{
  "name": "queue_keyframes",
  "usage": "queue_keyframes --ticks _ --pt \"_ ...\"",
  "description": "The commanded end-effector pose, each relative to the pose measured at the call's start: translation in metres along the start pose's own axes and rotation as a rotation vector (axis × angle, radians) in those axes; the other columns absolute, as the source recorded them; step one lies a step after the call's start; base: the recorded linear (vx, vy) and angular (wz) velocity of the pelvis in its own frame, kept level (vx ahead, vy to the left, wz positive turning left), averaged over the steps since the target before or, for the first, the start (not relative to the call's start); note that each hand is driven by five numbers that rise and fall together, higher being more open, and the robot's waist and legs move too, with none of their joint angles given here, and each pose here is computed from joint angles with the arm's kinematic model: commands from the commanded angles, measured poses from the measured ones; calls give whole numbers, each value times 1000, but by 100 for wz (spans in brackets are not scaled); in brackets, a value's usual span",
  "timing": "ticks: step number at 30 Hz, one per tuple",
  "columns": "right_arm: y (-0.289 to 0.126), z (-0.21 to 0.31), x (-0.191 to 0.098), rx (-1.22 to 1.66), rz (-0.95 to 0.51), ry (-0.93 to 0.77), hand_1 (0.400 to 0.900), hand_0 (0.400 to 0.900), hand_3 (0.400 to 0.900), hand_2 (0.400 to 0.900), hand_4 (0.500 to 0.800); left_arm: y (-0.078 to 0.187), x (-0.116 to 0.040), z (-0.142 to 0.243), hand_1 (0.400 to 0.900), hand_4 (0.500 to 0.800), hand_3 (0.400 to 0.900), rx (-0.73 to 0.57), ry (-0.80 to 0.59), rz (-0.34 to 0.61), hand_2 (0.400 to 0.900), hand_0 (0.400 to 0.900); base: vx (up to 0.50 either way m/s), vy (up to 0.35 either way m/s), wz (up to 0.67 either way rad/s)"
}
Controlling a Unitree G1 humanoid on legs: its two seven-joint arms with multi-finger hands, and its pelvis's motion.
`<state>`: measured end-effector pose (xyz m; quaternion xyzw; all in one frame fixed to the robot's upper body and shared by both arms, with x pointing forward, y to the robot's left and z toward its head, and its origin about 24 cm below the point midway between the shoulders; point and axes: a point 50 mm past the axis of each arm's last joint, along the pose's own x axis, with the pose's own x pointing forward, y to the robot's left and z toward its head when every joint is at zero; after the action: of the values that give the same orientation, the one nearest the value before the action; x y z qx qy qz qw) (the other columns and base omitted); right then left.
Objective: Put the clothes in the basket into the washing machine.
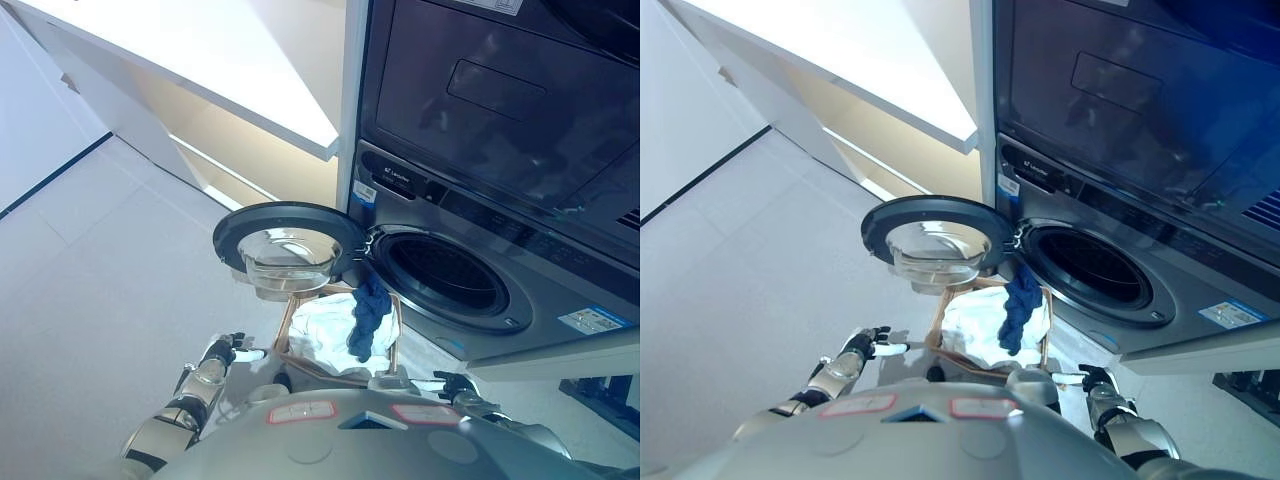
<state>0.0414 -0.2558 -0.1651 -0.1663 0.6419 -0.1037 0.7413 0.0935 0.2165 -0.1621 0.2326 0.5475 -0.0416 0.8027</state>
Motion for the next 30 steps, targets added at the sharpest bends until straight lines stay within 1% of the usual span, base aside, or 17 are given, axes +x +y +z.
queue_keyframes --ticks 1,6,10,12,16,19,23,26,30 --pt "1 13 1 -38 -30 -14 900 900 900 900 800 27 6 25 900 800 900 -5 -58 100 900 900 0 0 0" --pt "0 14 1 -55 -35 -21 900 900 900 900 800 29 6 23 900 800 900 -4 -50 110 900 900 0 0 0" --pt "-3 26 1 -158 -47 -76 900 900 900 900 800 29 6 24 900 800 900 9 -58 113 900 900 -6 -5 6" --pt "-6 40 1 -283 -63 -141 900 900 900 900 800 31 6 26 900 800 900 28 -68 120 900 900 -27 -17 12" --pt "-21 71 -1 -442 -111 -258 900 900 900 900 800 35 6 31 900 800 900 48 -92 121 900 900 -57 -12 11" --pt "-32 112 -8 -549 -163 -386 900 900 900 900 800 48 6 49 900 800 900 36 -150 153 900 900 -223 -13 13" --pt "-37 166 -25 -653 -227 -556 900 900 900 900 800 65 6 79 900 800 900 -8 -233 205 900 900 -246 -3 18" --pt "-39 212 -48 -728 -276 -735 900 900 900 900 800 76 3 102 900 800 900 -42 -307 242 900 900 -207 -10 18" --pt "-43 255 -82 -820 -332 -945 900 900 900 900 800 90 -5 128 900 800 900 -63 -419 284 900 900 -105 -32 29"
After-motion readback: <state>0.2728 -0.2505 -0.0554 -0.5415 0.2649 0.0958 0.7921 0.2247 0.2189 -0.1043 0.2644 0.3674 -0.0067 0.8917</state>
